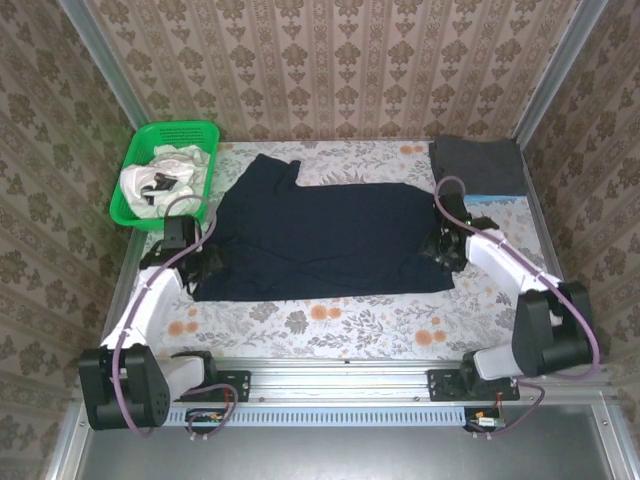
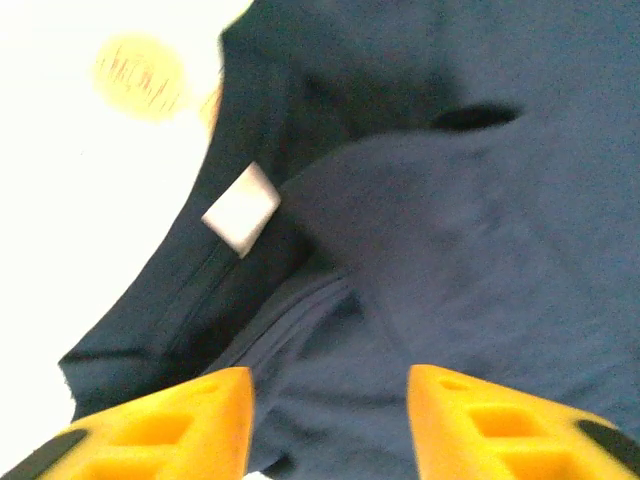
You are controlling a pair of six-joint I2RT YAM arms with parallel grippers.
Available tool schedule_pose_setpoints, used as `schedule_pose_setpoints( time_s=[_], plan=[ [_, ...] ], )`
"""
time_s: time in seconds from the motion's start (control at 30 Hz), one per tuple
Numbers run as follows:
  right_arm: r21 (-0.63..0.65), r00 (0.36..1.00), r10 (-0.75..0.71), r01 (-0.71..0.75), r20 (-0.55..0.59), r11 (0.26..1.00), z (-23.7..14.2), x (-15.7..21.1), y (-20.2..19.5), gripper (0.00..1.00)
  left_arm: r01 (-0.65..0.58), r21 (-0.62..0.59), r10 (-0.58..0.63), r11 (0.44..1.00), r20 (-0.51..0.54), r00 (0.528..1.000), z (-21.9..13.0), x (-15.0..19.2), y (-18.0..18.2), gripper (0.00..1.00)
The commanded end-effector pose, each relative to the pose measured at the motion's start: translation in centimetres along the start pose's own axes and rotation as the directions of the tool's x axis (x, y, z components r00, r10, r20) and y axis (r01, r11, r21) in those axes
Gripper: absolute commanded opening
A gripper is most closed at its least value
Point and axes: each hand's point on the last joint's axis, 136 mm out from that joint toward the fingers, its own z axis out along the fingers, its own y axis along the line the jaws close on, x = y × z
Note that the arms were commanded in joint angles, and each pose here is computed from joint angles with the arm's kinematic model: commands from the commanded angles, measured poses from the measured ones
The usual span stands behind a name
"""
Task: Fold and stack the t-shirts
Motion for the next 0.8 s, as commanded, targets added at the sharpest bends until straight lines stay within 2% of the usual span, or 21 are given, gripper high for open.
schedule_pose_setpoints(
  time_s=[0.0,0.2,0.3,0.4,0.5,0.67,0.7,0.77],
  plan=[
    [0.035,0.995,-0.095,0.097,-0.034,0.995,1.6,-1.0,0.7,0.58,-0.047,0.055,0.052,0.997,-0.078,0.996,1.7,1.4,-1.3,0.51],
    [0.024,0.976,-0.205,0.208,-0.073,0.978,4.6,-3.0,2.9,0.54,-0.043,0.045,0.049,0.998,-0.160,0.986,4.4,3.4,-0.6,0.52],
    [0.047,0.974,-0.210,0.214,-0.080,0.976,5.3,-3.6,2.9,0.45,-0.048,0.039,0.054,0.998,-0.174,0.983,4.7,4.0,-0.4,0.52],
    [0.038,0.975,-0.210,0.213,-0.069,0.976,6.0,-4.0,3.1,0.40,-0.056,0.026,0.059,0.998,-0.175,0.983,4.7,4.0,0.0,0.52],
    [0.008,0.972,-0.217,0.218,-0.093,0.976,6.7,-3.5,3.6,0.39,-0.065,0.015,0.066,0.998,-0.181,0.981,4.7,4.1,0.2,0.52],
    [0.015,0.965,-0.230,0.234,-0.123,0.972,7.1,-2.9,3.2,0.45,-0.072,0.011,0.073,0.997,-0.178,0.981,4.5,4.0,0.2,0.52],
    [0.017,0.964,-0.231,0.235,-0.129,0.972,7.2,-2.8,3.1,0.42,-0.072,0.011,0.072,0.997,-0.178,0.981,4.5,4.0,0.2,0.51],
    [0.027,0.966,-0.225,0.230,-0.126,0.973,6.9,-2.8,2.9,0.27,-0.071,0.009,0.072,0.997,-0.177,0.982,4.5,3.9,0.2,0.51]
  ],
)
